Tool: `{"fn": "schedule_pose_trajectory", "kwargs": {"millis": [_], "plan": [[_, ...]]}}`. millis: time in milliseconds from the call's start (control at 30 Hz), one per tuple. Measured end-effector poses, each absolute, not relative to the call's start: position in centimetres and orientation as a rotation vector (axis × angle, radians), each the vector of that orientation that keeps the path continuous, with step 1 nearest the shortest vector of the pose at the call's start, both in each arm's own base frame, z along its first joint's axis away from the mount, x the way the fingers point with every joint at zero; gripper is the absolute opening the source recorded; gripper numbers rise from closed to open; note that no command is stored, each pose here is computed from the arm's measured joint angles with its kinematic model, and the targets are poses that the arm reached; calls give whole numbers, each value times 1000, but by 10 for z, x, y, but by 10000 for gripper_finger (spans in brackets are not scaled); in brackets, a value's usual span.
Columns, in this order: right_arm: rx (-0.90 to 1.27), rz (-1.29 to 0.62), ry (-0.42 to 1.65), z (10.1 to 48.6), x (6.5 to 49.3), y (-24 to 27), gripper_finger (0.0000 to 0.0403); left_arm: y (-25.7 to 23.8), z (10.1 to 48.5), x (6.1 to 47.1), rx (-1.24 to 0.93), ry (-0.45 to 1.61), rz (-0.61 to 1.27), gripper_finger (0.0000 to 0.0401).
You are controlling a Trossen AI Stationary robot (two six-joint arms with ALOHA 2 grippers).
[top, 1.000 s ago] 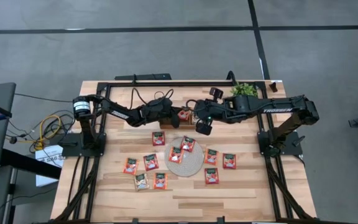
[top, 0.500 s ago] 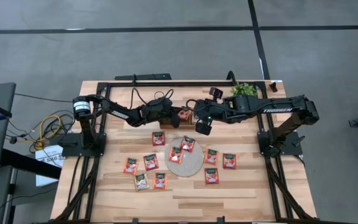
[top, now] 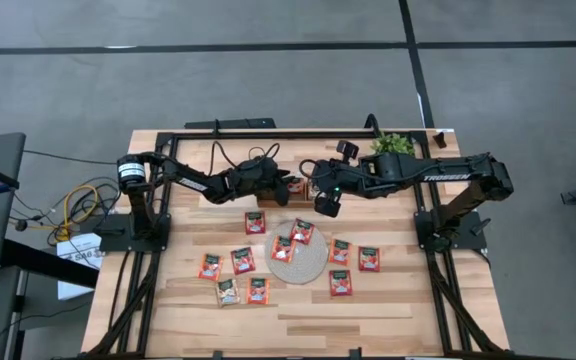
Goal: Pick & Place Tea
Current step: Put the orange tea bag into the middle section of the wooden organizer
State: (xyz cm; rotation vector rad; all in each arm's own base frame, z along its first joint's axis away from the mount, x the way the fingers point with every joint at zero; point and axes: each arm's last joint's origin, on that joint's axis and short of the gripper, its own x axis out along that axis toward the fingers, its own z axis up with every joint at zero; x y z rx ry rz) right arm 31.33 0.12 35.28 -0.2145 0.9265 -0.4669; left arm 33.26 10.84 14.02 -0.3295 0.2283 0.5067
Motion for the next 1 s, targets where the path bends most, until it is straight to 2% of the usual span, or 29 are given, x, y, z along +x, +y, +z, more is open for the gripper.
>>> {"fn": "schedule_pose_trajectory", "kwargs": {"millis": [167, 400, 633, 800, 1000], "plan": [[-206, -448, 940, 352, 312, 3, 70, 106, 166, 325, -233, 246, 494, 131], [-171, -289, 1110, 343, 299, 16, 70, 93, 211, 285, -211, 441, 526, 131], [45, -113, 1302, 335, 284, 29, 70, 72, 236, 238, -215, 634, 506, 131], [119, -93, 1386, 309, 281, 41, 70, 65, 244, 216, -259, 701, 525, 131], [159, -60, 1410, 262, 281, 53, 71, 63, 244, 209, -292, 738, 540, 131]]}}
